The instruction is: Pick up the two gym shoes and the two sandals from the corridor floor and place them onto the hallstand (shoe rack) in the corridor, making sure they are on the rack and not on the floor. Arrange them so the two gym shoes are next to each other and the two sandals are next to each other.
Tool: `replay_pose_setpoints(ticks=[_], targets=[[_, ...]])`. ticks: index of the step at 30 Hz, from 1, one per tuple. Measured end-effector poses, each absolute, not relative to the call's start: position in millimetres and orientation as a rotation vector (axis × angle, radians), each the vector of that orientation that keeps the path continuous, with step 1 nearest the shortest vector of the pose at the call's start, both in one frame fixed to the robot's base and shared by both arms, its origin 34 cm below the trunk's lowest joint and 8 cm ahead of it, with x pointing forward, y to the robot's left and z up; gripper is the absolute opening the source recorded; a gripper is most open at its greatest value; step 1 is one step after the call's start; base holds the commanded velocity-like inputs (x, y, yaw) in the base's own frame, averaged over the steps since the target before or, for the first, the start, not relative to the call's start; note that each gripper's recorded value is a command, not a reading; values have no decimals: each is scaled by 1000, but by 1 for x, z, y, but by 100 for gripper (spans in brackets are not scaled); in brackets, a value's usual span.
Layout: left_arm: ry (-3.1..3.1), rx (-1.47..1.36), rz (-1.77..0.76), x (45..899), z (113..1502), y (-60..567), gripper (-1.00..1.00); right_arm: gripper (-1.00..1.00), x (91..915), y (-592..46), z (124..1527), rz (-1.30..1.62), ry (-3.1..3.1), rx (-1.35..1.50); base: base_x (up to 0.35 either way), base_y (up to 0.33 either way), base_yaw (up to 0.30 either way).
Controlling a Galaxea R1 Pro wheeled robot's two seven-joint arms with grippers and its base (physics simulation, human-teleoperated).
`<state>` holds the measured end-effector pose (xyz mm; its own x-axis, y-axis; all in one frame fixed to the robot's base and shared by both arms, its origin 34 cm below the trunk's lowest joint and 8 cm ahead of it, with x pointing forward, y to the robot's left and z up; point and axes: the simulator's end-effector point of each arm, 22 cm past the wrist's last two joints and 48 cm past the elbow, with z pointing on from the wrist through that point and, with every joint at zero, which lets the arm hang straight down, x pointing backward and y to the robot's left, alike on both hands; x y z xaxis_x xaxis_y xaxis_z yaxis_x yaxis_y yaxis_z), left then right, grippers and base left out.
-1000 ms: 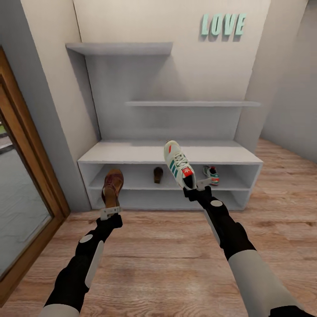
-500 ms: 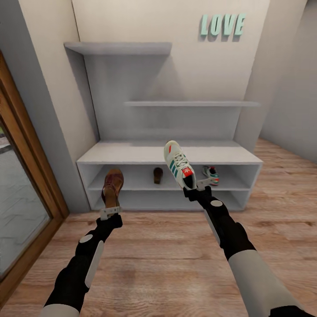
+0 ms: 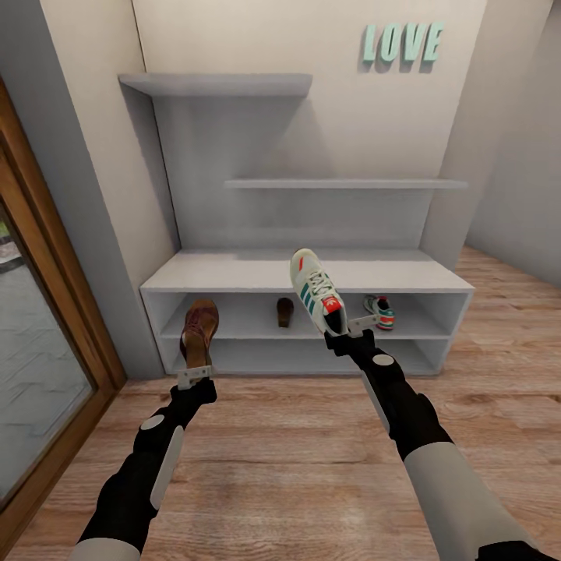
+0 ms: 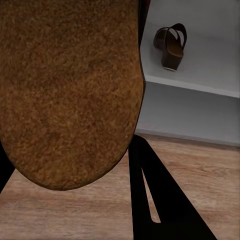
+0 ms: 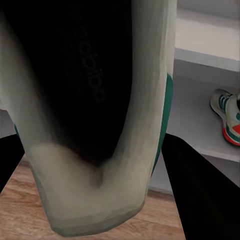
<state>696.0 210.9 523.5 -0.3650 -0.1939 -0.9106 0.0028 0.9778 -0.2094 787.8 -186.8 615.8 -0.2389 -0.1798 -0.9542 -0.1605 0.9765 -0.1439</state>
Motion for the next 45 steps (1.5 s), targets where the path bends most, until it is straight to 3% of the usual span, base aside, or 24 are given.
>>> replay_pose_setpoints(ticks=[22,26,30,33,39,45], targets=[[1936,-137,-207,696,523,211,-100,-100,788,-187,616,-18,1819,-250,0,0,0],[1974,-136,-207,692,506,209,-100,-100,790,-210,618,-22,1822,-181,0,0,0],[1976,-137,-208,692,506,209,-100,-100,787,-295,613,42,1830,153,0,0,0],[1978,-137,-208,692,505,209,-100,-100,769,-396,602,-4,1839,376,0,0,0],[2030,-140,-214,686,482,205,-100,-100,712,-580,624,-246,1850,537,0,0,0],[2100,-144,-226,676,452,196,-100,-100,634,-723,681,-444,1748,702,0,0,0]])
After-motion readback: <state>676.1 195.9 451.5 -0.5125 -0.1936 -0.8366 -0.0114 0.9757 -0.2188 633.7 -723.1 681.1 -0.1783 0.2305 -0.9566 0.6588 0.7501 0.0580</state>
